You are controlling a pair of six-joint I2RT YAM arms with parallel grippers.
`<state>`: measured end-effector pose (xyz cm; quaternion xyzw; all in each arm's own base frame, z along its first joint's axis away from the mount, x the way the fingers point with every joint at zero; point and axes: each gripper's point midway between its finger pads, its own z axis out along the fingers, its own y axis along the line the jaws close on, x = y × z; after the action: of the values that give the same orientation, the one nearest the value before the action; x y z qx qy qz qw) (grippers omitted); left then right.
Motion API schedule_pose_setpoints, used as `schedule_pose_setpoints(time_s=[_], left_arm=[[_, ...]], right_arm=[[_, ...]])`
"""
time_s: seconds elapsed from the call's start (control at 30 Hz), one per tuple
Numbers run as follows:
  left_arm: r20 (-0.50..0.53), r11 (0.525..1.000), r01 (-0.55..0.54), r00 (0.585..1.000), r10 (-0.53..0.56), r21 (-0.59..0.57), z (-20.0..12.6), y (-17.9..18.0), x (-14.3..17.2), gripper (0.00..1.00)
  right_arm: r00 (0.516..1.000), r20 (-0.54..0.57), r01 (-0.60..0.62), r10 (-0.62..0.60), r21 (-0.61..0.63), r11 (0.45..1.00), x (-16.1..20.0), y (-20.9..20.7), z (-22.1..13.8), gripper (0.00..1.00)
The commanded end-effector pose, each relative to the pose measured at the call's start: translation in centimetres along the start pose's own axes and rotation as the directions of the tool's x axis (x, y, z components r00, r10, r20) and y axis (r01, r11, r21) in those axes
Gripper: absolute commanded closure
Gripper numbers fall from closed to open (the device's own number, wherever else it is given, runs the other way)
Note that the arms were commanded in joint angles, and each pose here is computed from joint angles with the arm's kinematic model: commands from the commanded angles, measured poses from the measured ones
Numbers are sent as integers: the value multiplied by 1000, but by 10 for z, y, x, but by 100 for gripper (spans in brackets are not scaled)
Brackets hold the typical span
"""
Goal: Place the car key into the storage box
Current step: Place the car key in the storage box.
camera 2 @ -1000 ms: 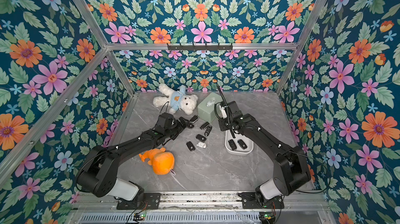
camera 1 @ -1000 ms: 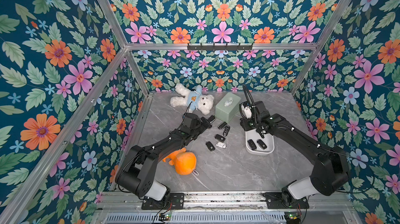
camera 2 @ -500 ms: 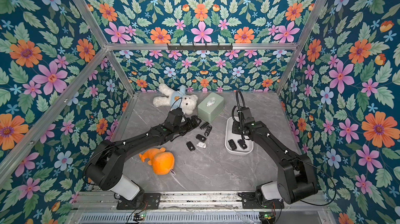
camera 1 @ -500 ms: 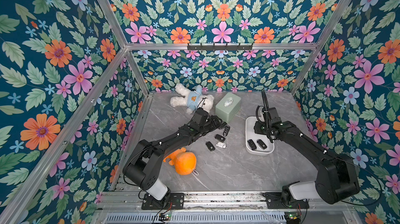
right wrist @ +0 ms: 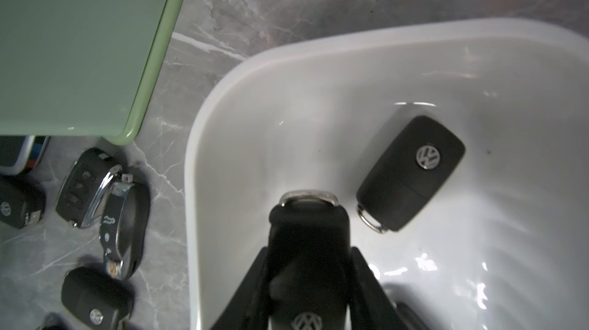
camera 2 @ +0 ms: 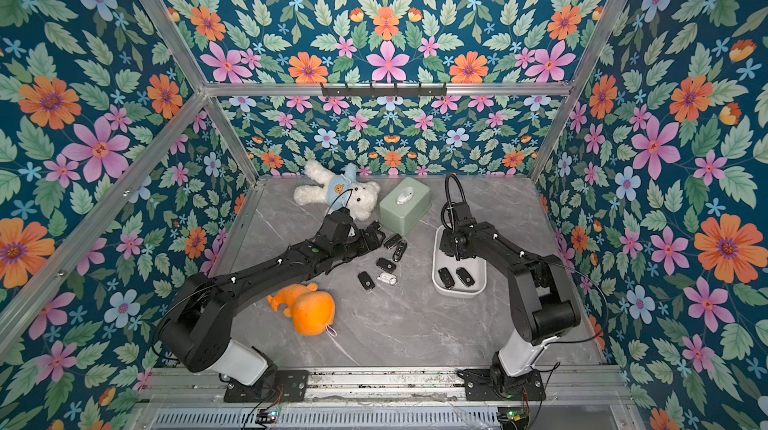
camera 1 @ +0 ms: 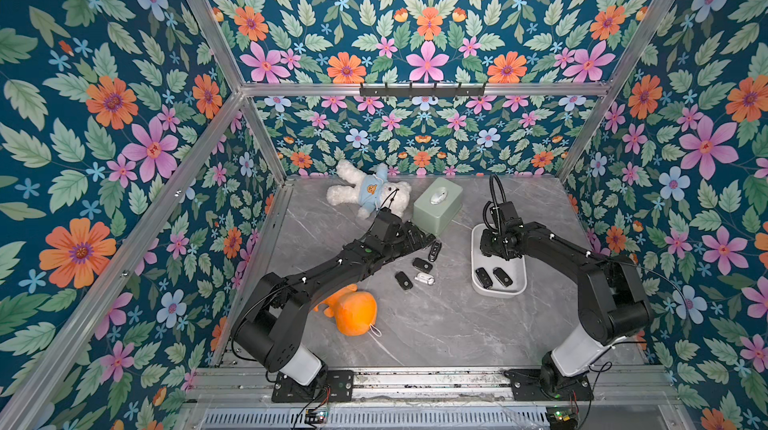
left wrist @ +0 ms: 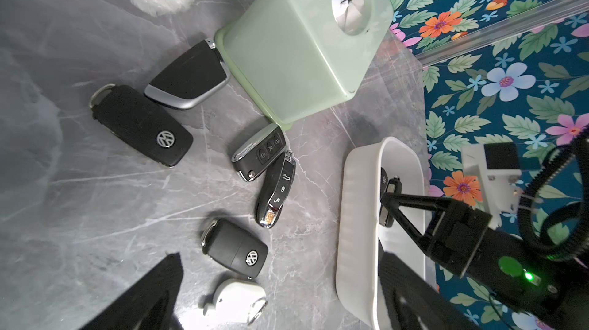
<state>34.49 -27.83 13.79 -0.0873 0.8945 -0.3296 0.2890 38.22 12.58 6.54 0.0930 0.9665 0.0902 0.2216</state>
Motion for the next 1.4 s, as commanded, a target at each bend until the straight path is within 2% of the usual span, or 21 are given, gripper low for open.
schedule_pose_setpoints(time_s=[0.0,0.2,0.5,0.63,0.77,0.9,1.03,1.13,1.23,1.37], left_arm=[[19,999,-20,1000,20,-30,-4,6,-2,0],[46,998,-11,999,13,-56,-13,17,-1,0],[58,996,-1,998,6,-85,-18,28,2,0],[62,996,-3,998,8,-85,-19,28,1,0],[65,996,-1,998,7,-89,-19,30,1,0],[67,996,1,998,5,-93,-19,32,0,0],[67,996,7,998,-1,-91,-19,33,0,0],[65,996,14,998,-8,-87,-17,33,1,0],[59,996,21,998,-16,-83,-15,32,2,0],[58,996,26,998,-22,-83,-14,33,2,0]], right_arm=[[1000,-3,-8,8,23,1000,-6,0,10,70],[999,-30,19,-16,94,995,-12,-6,26,68],[998,-63,25,-19,100,995,-7,-7,39,64],[997,-75,26,-19,100,995,-5,-7,42,58],[998,-67,26,-19,103,994,-9,-6,38,49],[999,-35,25,-22,101,995,-16,-5,22,48],[1000,-4,22,-22,95,995,-18,-5,0,50],[1000,-5,26,-25,82,996,-12,-7,-10,58],[1000,-19,22,-21,70,997,0,-10,-14,72],[1000,-28,12,-11,10,1000,15,-6,-20,77]])
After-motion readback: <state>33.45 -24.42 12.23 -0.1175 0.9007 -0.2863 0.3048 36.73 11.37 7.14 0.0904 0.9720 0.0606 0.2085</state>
